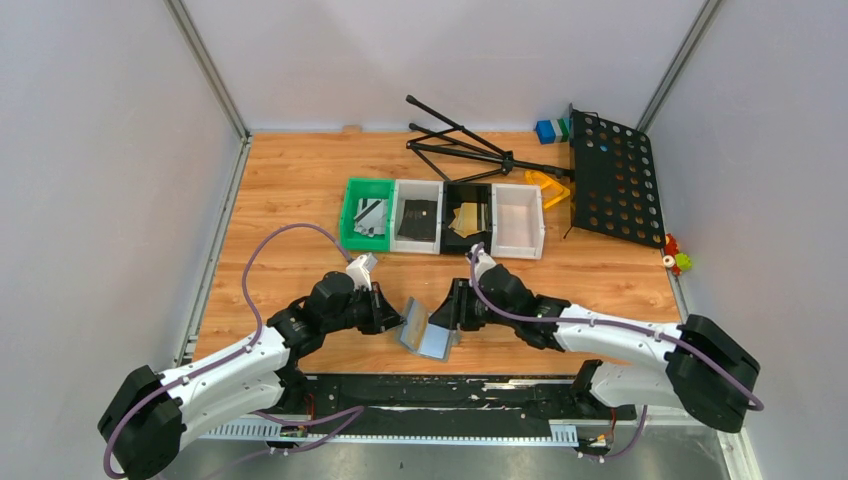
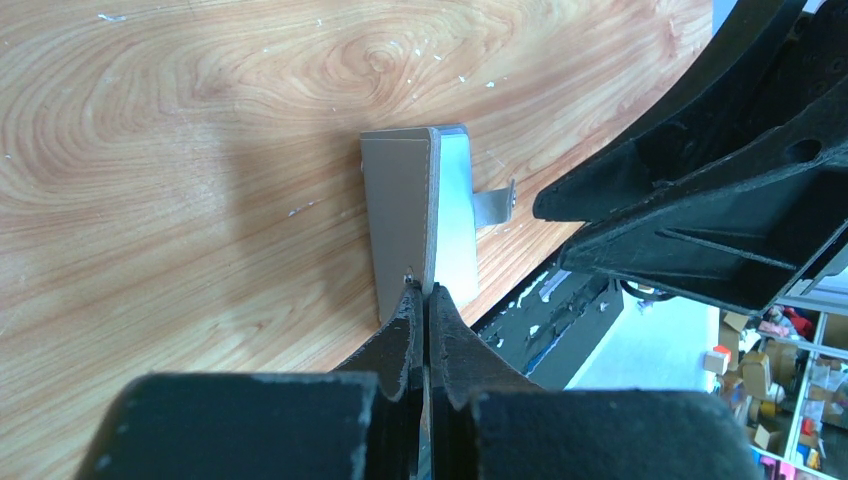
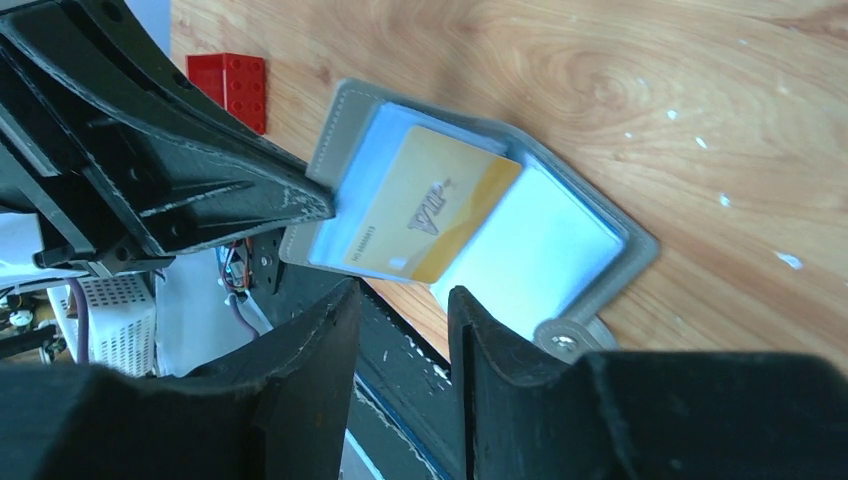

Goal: Take the credit cards out of the card holder
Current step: Remove the credit card from the card holder.

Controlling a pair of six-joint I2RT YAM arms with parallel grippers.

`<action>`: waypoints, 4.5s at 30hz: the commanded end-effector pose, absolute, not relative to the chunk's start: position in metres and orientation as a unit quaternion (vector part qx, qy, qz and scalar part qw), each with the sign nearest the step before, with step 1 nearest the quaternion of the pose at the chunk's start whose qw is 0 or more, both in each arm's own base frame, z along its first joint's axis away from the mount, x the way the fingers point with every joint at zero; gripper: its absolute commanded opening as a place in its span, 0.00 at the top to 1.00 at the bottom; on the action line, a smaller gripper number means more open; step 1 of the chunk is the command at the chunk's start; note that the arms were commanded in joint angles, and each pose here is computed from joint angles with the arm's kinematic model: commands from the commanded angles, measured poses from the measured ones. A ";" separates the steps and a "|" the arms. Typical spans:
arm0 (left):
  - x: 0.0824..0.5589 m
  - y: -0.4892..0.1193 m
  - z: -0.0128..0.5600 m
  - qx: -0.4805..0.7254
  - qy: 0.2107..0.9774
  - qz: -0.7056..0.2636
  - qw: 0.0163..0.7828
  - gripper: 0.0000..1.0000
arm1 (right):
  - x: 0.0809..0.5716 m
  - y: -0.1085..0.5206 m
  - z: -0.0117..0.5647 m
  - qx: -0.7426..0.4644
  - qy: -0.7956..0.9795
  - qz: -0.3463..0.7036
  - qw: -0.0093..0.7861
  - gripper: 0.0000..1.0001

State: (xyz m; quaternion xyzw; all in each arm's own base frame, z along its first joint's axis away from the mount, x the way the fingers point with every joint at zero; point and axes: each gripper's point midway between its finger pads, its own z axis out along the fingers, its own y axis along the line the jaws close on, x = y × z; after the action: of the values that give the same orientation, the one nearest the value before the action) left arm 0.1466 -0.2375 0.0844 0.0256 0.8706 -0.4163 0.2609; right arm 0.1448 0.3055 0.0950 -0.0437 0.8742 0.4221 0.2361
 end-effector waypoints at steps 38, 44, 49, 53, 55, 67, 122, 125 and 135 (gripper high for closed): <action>0.146 -0.239 0.086 0.032 0.865 -0.423 0.267 0.70 | 0.140 0.325 0.033 -0.078 0.911 0.364 0.178 1.00; 0.145 -0.237 0.078 0.045 0.877 -0.404 0.255 0.35 | 0.139 0.328 0.035 -0.084 0.909 0.369 0.175 1.00; 0.145 -0.239 0.064 0.058 0.892 -0.383 0.233 0.35 | 0.140 0.330 0.035 -0.088 0.909 0.369 0.172 1.00; 0.144 -0.244 0.054 0.061 0.895 -0.386 0.217 0.44 | 0.138 0.329 0.037 -0.087 0.908 0.371 0.174 1.00; 0.143 -0.246 0.051 0.065 0.894 -0.388 0.214 0.51 | 0.137 0.327 0.037 -0.082 0.908 0.373 0.174 1.00; 0.146 -0.252 0.079 0.034 0.852 -0.467 0.235 1.00 | 0.131 0.320 0.073 -0.029 0.851 0.483 0.203 0.75; 0.126 -0.276 0.177 0.022 0.703 -0.678 0.213 1.00 | 0.137 0.320 0.158 0.004 0.730 0.643 0.230 0.80; 0.126 -0.277 0.178 0.022 0.702 -0.681 0.209 1.00 | 0.138 0.321 0.166 -0.006 0.722 0.650 0.239 0.88; 0.138 -0.270 0.182 0.004 0.704 -0.675 0.223 0.84 | 0.140 0.309 0.151 0.015 0.742 0.624 0.244 1.00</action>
State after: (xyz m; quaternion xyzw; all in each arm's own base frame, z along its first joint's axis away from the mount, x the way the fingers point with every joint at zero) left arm 0.1351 -0.2715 0.1550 -0.0151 0.7303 -0.6531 0.1996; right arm 0.1319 0.3182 0.1567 -0.0005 0.7354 0.6412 0.2192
